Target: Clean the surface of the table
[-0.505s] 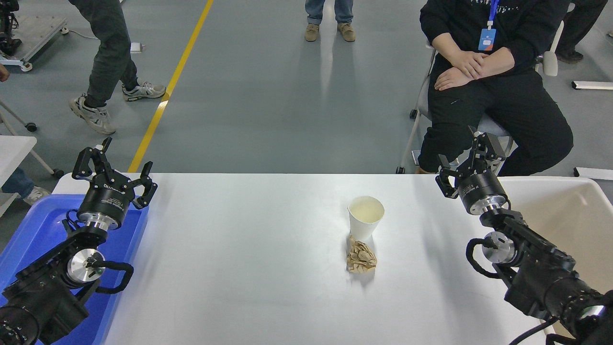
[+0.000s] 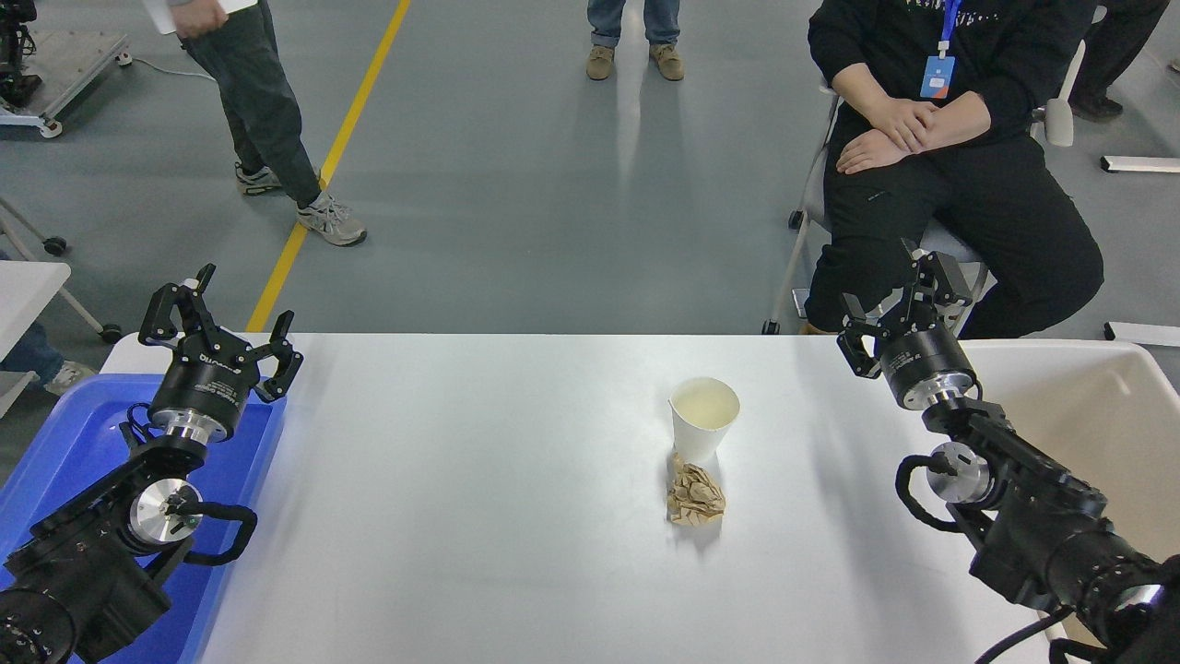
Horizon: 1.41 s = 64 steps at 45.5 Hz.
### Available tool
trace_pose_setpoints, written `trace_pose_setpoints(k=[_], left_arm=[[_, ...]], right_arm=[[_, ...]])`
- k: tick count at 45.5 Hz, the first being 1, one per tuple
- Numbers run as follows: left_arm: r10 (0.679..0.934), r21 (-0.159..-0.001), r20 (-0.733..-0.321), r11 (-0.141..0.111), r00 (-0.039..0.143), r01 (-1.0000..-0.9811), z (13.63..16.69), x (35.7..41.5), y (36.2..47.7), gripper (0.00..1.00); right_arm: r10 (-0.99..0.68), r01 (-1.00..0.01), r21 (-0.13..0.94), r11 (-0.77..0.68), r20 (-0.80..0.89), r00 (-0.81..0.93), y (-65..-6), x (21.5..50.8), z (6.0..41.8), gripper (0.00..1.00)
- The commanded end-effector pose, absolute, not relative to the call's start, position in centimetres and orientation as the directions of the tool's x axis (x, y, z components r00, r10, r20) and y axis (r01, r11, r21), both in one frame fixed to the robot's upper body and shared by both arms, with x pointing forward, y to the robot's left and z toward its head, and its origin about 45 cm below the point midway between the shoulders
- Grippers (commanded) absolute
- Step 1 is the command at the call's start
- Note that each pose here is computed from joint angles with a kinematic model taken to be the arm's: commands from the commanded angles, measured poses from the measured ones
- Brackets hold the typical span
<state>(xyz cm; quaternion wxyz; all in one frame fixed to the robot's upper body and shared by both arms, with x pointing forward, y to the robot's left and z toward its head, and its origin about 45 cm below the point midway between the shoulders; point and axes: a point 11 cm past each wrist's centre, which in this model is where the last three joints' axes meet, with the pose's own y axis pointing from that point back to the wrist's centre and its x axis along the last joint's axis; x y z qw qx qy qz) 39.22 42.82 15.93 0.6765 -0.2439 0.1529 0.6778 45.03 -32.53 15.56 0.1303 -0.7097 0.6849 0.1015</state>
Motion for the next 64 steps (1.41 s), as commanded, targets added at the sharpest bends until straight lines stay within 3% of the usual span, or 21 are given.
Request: trace_pose_setpoints(k=[1, 55, 64], left_arm=[[0.842, -0.123, -0.538, -0.038, 0.035, -0.9917, 15.92, 39.22, 42.8, 1.0], [0.843, -0.123, -0.537, -0.038, 0.034, -0.9917, 15.95, 39.21, 42.9, 1.0], [0.843, -0.123, -0.537, -0.038, 0.034, -0.9917, 15.95, 39.21, 42.9, 1.0]], right_arm=[[-0.947, -0.998, -0.051, -0.037, -0.317, 0.051, -32.4, 45.2, 15.9, 0.99], [-0.958, -0.999, -0.042, -0.017, -0.285, 0.029, -34.8, 44.9, 16.0, 0.99], [-0.985, -0.997, -0.04, -0.065, -0.16, 0.071, -35.4, 46.0, 17.7, 0.99]])
